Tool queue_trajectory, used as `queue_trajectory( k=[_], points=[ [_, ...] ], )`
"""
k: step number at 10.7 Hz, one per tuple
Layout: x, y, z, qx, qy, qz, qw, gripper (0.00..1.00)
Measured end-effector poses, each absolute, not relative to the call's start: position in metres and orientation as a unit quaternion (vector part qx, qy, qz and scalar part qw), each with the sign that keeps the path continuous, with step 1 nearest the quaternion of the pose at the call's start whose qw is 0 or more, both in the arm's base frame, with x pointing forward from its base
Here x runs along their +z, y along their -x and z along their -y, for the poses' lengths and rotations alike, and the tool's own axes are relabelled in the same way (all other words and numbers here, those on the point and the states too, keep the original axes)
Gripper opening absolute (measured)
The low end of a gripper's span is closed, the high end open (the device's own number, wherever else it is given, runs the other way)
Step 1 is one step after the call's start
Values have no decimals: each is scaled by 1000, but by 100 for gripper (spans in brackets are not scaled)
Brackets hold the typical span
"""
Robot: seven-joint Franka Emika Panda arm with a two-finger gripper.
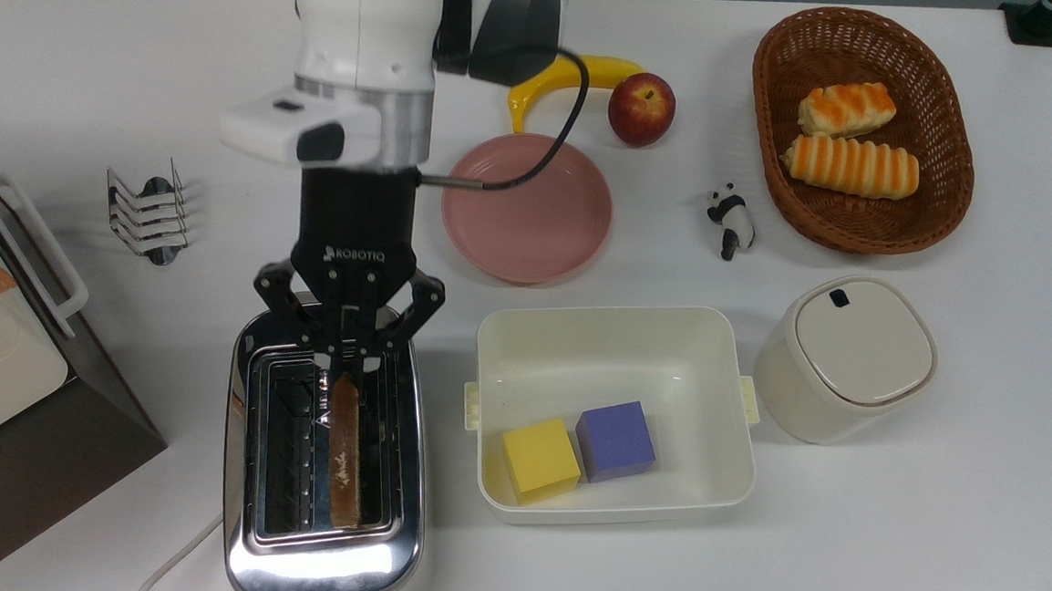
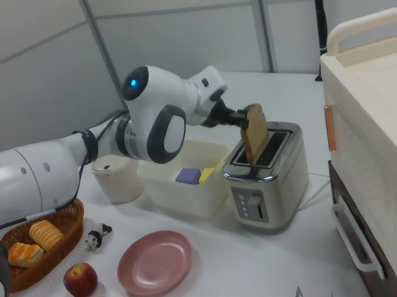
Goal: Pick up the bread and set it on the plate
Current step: 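Close the gripper on the bread slice's crust, then lift the bread slice out of the toaster and carry it toward the pink plate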
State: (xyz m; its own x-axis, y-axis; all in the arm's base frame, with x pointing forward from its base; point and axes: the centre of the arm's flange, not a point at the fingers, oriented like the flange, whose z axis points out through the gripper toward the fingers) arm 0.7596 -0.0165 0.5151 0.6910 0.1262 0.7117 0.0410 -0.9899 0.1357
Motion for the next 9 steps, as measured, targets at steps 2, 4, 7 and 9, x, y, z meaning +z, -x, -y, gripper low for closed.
queue_trajectory(
  k=[2, 4, 7, 9],
  points=[
    [548, -755, 17, 413, -908, -44, 56, 9],
    [582, -746, 16, 436, -898, -27, 49, 9],
    [625, -728, 8, 451, -892, 7, 28, 9],
    [630, -714, 6, 377, -926, 24, 18, 9]
  ],
)
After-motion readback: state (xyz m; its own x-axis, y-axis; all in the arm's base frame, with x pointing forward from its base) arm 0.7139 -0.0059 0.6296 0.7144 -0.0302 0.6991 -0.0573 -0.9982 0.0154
